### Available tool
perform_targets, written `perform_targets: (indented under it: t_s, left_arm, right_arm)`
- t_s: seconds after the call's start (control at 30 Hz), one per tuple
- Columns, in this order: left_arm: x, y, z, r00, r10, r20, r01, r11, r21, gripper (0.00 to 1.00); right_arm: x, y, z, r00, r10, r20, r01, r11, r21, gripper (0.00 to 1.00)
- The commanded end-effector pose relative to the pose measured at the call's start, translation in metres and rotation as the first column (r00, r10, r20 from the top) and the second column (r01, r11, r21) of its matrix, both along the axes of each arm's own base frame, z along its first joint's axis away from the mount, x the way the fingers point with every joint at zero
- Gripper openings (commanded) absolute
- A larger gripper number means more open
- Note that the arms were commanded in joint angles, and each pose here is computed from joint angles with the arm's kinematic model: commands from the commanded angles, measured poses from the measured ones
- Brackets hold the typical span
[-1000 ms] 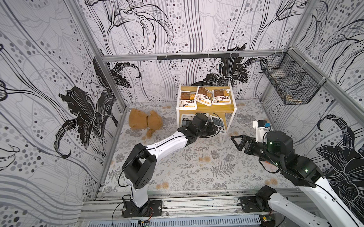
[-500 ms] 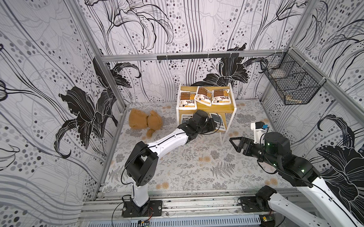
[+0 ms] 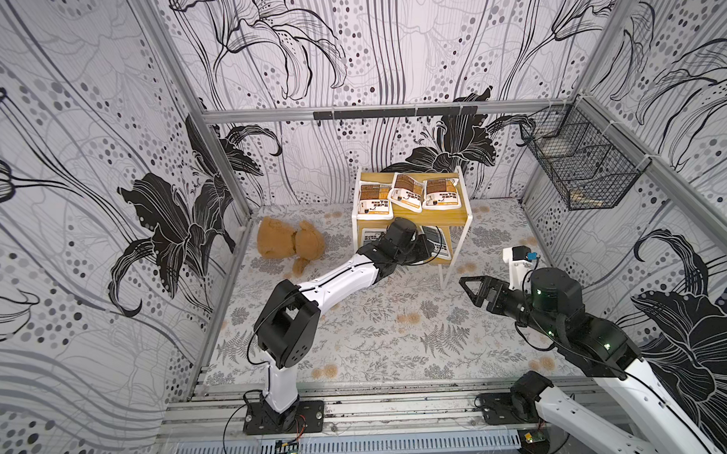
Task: Place the bagged coffee beans on the shelf by color
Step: Place the bagged coffee beans on the shelf.
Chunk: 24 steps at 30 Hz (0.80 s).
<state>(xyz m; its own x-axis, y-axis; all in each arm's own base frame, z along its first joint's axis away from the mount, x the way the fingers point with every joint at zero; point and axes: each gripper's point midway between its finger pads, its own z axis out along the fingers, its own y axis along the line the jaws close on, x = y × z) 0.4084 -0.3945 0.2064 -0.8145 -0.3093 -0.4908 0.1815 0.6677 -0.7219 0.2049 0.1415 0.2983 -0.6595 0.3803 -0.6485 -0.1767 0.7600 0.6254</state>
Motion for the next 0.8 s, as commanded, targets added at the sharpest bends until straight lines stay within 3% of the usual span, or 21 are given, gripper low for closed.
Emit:
perform_targets:
  t_s: [0.0,0.23,0.77]
  left_arm:
    - [0.008,-0.001,0.007,1.0,0.005,0.028,-0.005,1.0,-0.005,0.26]
    - [0.005,0.003,0.014,0.999,0.005,0.042,-0.005,1.0,0.007,0.52]
    - [0.001,0.023,0.038,0.985,0.001,0.173,-0.016,0.996,0.086,0.7]
  right_arm:
    - [0.0,0.0,0.001,1.0,-0.001,0.006,0.001,1.0,0.023,0.85]
    - [0.0,0.003,-0.001,1.0,0.006,0.002,-0.006,0.999,0.033,0.86]
    - [-0.001,0.006,-0.003,1.0,0.017,-0.002,-0.017,0.999,0.049,0.85]
